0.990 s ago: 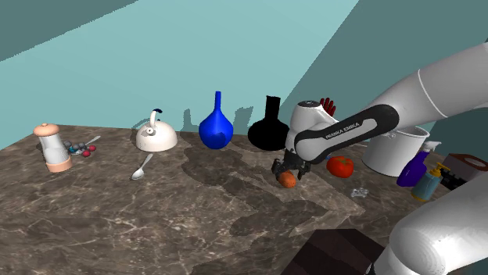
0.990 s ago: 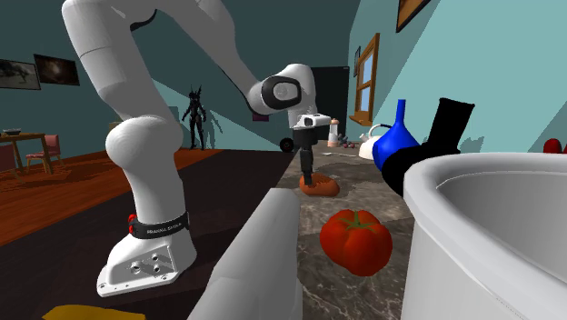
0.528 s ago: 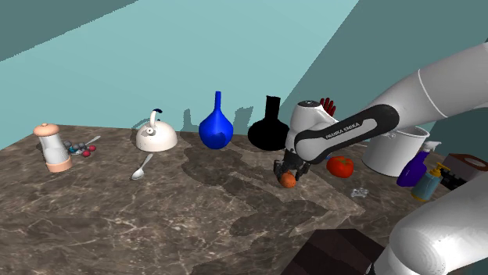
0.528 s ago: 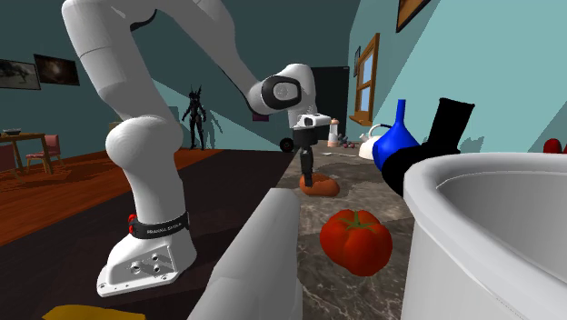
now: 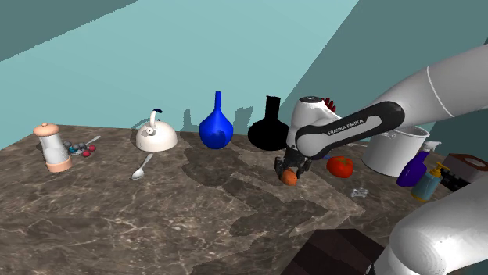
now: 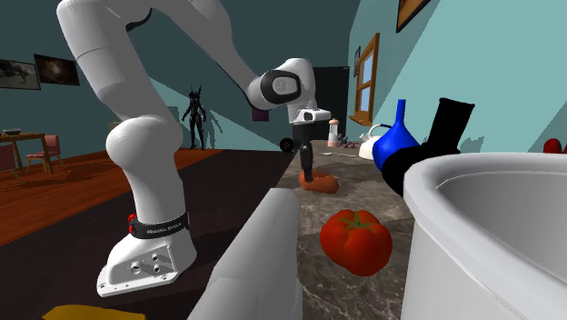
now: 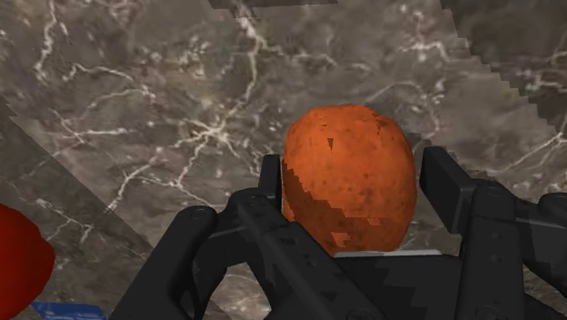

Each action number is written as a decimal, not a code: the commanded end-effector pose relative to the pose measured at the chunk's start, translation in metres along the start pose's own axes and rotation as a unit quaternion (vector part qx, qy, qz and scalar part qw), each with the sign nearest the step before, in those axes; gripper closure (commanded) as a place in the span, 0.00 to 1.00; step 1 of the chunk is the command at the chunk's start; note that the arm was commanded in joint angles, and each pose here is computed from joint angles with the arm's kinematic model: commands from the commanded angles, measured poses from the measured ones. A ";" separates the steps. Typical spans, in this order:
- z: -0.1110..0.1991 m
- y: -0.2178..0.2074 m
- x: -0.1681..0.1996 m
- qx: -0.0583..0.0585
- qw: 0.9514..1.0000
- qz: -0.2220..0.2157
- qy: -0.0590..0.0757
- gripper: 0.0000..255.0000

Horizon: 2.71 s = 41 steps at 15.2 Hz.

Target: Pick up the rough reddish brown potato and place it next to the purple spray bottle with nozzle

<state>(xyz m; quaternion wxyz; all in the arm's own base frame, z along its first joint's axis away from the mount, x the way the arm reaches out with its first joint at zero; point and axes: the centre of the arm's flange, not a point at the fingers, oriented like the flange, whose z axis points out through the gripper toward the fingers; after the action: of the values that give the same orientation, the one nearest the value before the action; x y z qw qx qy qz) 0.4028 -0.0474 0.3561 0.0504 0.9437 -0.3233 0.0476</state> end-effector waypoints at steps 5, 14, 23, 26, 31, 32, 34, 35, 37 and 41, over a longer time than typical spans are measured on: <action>-0.032 0.002 0.005 0.000 1.000 0.000 0.000 1.00; -0.079 0.005 0.011 0.000 1.000 0.000 0.000 1.00; -0.126 0.008 0.017 0.000 1.000 0.000 0.000 1.00; -0.142 0.009 0.019 0.000 1.000 0.000 0.000 1.00; -0.168 0.010 0.022 0.000 1.000 0.000 0.000 1.00; -0.173 0.011 0.023 0.000 1.000 0.000 0.000 1.00; -0.184 0.011 0.024 0.000 1.000 0.000 0.000 1.00; -0.189 0.012 0.025 0.000 1.000 0.000 0.000 1.00; -0.199 0.012 0.026 0.000 1.000 0.000 0.000 1.00; -0.220 0.014 0.028 0.000 1.000 0.000 0.000 1.00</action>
<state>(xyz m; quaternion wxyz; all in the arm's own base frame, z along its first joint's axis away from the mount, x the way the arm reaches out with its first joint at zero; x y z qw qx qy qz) 0.4035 -0.0481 0.5736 0.0504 0.9438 -0.3232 0.0477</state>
